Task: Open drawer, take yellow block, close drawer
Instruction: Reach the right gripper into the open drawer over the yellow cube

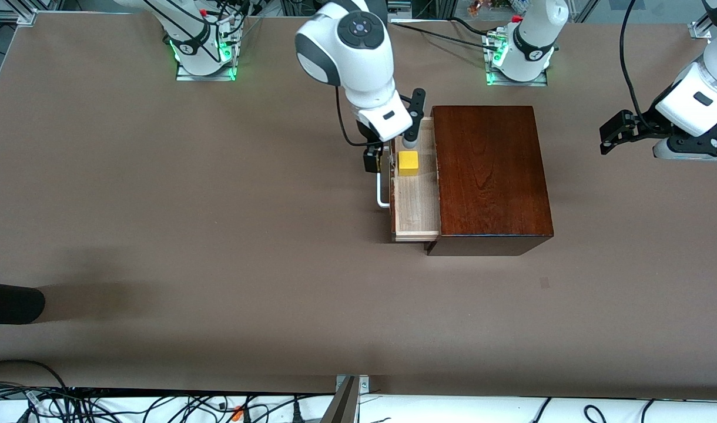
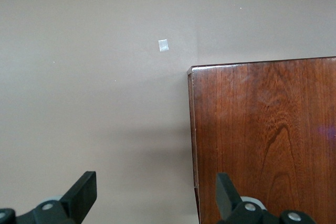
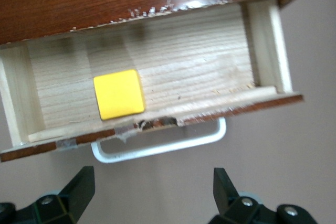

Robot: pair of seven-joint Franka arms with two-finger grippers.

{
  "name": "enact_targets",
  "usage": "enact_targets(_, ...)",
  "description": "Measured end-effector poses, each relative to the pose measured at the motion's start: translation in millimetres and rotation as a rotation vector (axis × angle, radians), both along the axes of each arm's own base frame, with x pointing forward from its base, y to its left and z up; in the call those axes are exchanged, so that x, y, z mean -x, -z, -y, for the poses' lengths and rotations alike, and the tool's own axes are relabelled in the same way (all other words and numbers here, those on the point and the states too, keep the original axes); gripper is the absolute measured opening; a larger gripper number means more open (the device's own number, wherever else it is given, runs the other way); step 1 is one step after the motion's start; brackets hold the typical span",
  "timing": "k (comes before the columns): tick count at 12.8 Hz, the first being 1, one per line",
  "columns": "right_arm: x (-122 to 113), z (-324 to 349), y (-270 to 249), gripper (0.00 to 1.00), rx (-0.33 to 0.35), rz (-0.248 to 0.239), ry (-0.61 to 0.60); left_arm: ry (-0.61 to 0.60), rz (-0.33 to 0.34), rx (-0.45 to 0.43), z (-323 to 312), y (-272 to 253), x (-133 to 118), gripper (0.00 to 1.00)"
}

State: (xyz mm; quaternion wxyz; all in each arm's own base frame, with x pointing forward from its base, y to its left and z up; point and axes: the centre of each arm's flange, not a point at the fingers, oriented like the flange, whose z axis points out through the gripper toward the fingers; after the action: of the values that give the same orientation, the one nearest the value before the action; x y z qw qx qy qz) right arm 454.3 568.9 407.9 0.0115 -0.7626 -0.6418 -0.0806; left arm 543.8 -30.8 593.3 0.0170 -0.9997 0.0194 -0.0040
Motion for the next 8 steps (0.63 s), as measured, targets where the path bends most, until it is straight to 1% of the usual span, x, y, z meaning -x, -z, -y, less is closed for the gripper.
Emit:
enact_targets(1,7,-9,7,1.0,0.006,0.012,-0.022,-0.002,0.0,0.0,-1,0,0,1.0)
enact_targets(3,20,-23,16,1.0,0.009,0.02,-0.052,-0.003,-0.001,0.0,-2,1,0,1.0)
enact_targets(8,32,-49,36,1.0,0.009,0.018,-0.086,-0.002,-0.002,0.0,-2,1,0,1.0)
